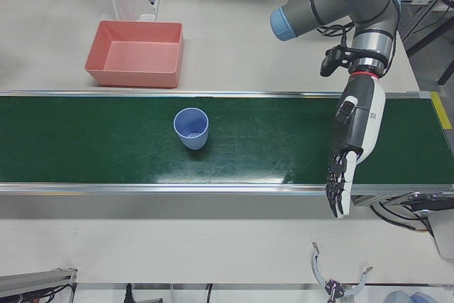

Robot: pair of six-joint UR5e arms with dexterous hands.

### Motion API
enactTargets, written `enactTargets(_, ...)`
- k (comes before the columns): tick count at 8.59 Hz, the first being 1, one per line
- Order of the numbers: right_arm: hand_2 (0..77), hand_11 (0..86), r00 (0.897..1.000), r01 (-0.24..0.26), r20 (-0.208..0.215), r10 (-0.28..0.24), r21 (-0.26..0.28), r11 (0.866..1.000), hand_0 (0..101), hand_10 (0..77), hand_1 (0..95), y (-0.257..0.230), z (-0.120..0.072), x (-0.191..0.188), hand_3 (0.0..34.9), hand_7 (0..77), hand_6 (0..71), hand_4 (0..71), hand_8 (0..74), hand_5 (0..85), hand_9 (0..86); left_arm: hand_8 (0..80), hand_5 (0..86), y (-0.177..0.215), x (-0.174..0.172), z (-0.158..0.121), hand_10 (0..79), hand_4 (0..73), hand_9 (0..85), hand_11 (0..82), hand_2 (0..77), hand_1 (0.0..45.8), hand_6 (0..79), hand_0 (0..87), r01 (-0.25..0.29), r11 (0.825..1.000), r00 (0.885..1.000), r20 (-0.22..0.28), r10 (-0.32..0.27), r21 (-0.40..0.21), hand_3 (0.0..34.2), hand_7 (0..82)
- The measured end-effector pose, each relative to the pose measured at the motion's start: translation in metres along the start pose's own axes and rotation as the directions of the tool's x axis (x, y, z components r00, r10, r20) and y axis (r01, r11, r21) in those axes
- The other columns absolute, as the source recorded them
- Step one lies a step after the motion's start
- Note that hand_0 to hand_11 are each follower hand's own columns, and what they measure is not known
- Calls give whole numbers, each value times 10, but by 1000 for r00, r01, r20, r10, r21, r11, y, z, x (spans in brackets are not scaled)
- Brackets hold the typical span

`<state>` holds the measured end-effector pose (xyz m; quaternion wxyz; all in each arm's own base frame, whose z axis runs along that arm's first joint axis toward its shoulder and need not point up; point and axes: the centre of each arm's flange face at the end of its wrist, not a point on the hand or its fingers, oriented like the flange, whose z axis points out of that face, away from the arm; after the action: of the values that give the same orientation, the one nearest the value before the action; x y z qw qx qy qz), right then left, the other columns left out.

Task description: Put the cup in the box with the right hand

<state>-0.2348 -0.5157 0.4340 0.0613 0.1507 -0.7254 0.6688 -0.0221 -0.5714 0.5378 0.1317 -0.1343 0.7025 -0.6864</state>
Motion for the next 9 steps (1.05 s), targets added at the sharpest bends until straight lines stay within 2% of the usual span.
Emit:
enactTargets(1,213,5,1000,4,1,-4,3,1000,412,5,109,-4,-1,-3,0,436,76,513,38,5,153,0,0,0,0,0,0,0,5,0,5,5,0,0,0,1000,1000,0,0,0,0,0)
enactTargets(2,256,11,1000,7,1,-7,5,1000,432,33,125,-6,-1,-4,0,453,93,513,38,5,147,0,0,0,0,0,0,0,5,0,5,5,0,0,0,1000,1000,0,0,0,0,0)
enactTargets(3,300,27,1000,8,2,-8,6,1000,425,33,87,-7,-1,-5,0,480,87,518,54,5,164,0,0,0,0,0,0,0,5,0,5,5,0,0,0,1000,1000,0,0,0,0,0)
enactTargets(4,316,71,1000,12,3,-12,9,1000,425,38,98,-11,-2,-8,0,507,109,518,54,5,164,0,0,0,0,0,0,0,5,0,5,5,0,0,0,1000,1000,0,0,0,0,0)
enactTargets(6,311,60,1000,30,-1,-30,26,999,417,38,98,-35,-8,-20,0,507,109,518,54,5,164,0,0,0,0,0,0,0,5,0,5,5,0,0,0,1000,1000,0,0,0,0,0)
enactTargets(7,207,54,999,32,4,-33,31,999,417,38,71,-43,-12,-29,0,507,109,518,54,5,169,0,0,0,0,0,0,0,5,0,5,5,0,0,0,1000,1000,1,0,1,0,0)
enactTargets(8,185,11,999,33,13,-33,34,999,255,22,16,-49,-15,-40,0,535,109,518,44,5,169,0,0,0,0,0,0,0,5,0,5,5,0,0,0,1000,1000,0,0,0,0,0)
enactTargets(9,60,82,999,35,28,-36,40,999,536,60,33,-57,-15,-52,0,475,98,518,60,5,175,0,0,0,0,0,0,0,5,0,5,5,0,0,0,1000,1000,1,0,0,0,0)
